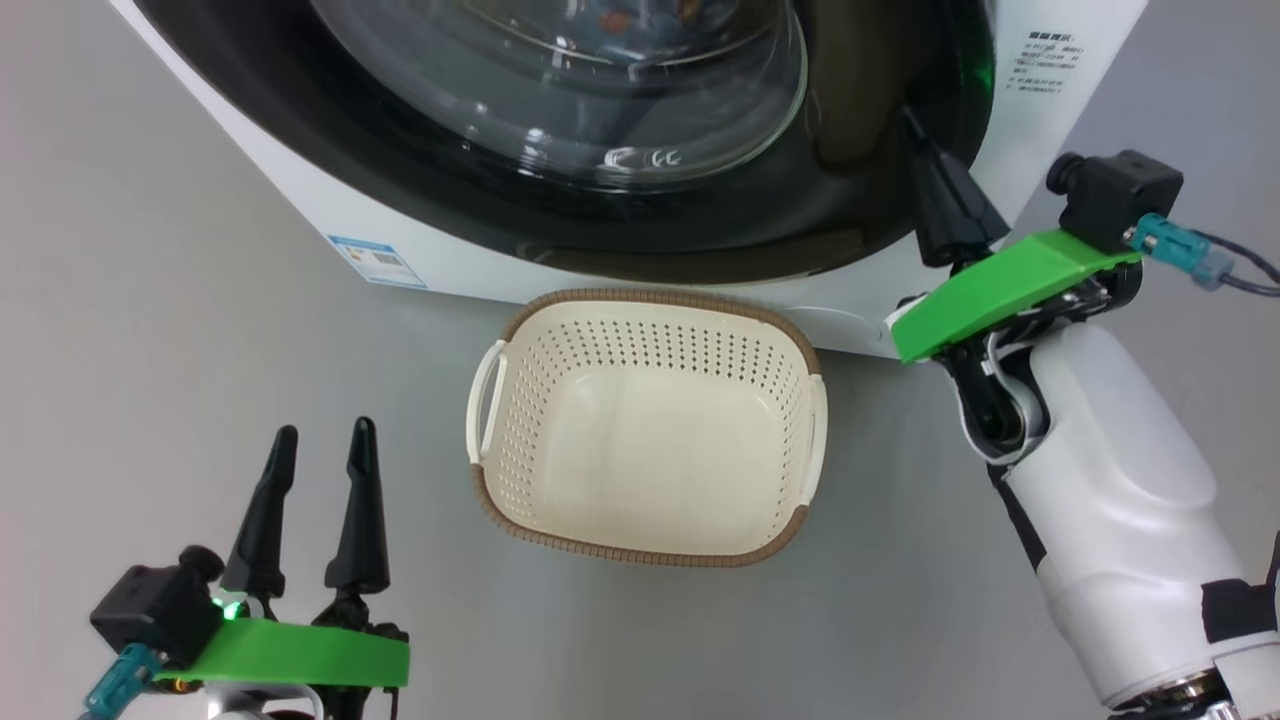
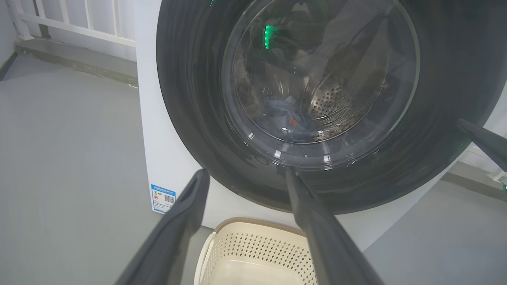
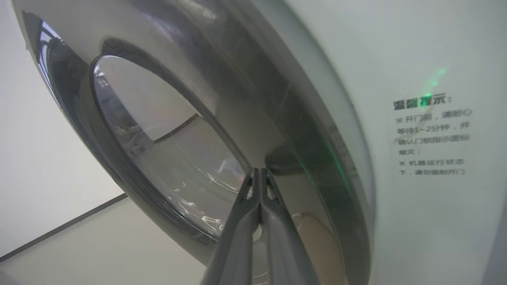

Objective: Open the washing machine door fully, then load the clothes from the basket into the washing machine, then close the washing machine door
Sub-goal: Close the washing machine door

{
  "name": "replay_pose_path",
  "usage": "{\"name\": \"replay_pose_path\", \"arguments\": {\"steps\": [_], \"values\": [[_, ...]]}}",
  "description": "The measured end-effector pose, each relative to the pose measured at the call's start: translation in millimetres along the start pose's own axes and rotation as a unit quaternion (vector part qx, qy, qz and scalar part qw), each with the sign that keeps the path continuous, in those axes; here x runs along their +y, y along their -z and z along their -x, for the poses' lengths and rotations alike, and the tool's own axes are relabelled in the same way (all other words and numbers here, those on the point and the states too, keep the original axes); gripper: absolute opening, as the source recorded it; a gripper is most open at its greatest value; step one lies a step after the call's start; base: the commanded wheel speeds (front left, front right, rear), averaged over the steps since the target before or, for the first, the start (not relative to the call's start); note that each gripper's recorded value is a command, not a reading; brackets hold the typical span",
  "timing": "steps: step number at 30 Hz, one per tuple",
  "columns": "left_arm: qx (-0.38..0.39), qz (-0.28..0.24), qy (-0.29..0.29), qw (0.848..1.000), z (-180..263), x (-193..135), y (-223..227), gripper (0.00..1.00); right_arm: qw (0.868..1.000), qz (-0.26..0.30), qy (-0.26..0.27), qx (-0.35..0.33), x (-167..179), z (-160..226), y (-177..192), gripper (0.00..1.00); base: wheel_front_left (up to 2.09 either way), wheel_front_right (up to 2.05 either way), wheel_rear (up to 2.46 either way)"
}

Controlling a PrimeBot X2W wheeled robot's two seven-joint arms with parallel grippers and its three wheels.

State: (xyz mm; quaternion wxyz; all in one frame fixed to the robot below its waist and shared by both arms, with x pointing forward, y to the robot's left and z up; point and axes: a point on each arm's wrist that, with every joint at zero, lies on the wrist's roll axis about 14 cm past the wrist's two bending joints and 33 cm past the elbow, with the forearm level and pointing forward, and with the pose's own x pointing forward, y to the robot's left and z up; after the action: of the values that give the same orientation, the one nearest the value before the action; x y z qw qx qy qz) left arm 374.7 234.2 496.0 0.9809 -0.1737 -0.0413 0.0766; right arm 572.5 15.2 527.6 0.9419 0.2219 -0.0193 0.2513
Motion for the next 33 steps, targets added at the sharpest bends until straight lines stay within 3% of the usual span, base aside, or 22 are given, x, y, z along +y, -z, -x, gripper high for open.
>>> {"name": "replay_pose_path", "arguments": {"steps": [2, 4, 5, 6, 22, 33], "values": [[0.000, 0.001, 0.000, 1.000, 1, 0, 0, 1.00, 1.000, 0.007, -0.006, 0.005, 4, 5, 1, 0.28, 0.00, 0.00, 0.00], [0.001, -0.002, 0.001, 1.000, 2, 0, 0, 1.00, 1.000, 0.010, -0.008, 0.011, 7, 14, 4, 0.49, 0.00, 0.00, 0.00], [0.002, -0.001, 0.000, 1.000, 3, 0, 0, 1.00, 1.000, 0.011, -0.008, 0.015, 7, 18, 7, 0.82, 0.00, 0.00, 0.00], [0.003, -0.002, 0.000, 1.000, 4, 1, 1, 1.00, 1.000, 0.013, -0.008, 0.020, 8, 24, 9, 1.00, 0.00, 0.00, 0.00], [0.030, -0.020, 0.015, 0.999, 17, 4, 13, 1.00, 0.998, 0.025, 0.036, 0.038, -5, 95, 9, 1.00, 0.00, 0.00, 0.00], [0.055, -0.033, 0.039, 0.997, 22, -2, 26, 1.00, 0.991, 0.030, 0.124, 0.041, -45, 170, 3, 1.00, 0.00, 0.00, 0.00]]}}
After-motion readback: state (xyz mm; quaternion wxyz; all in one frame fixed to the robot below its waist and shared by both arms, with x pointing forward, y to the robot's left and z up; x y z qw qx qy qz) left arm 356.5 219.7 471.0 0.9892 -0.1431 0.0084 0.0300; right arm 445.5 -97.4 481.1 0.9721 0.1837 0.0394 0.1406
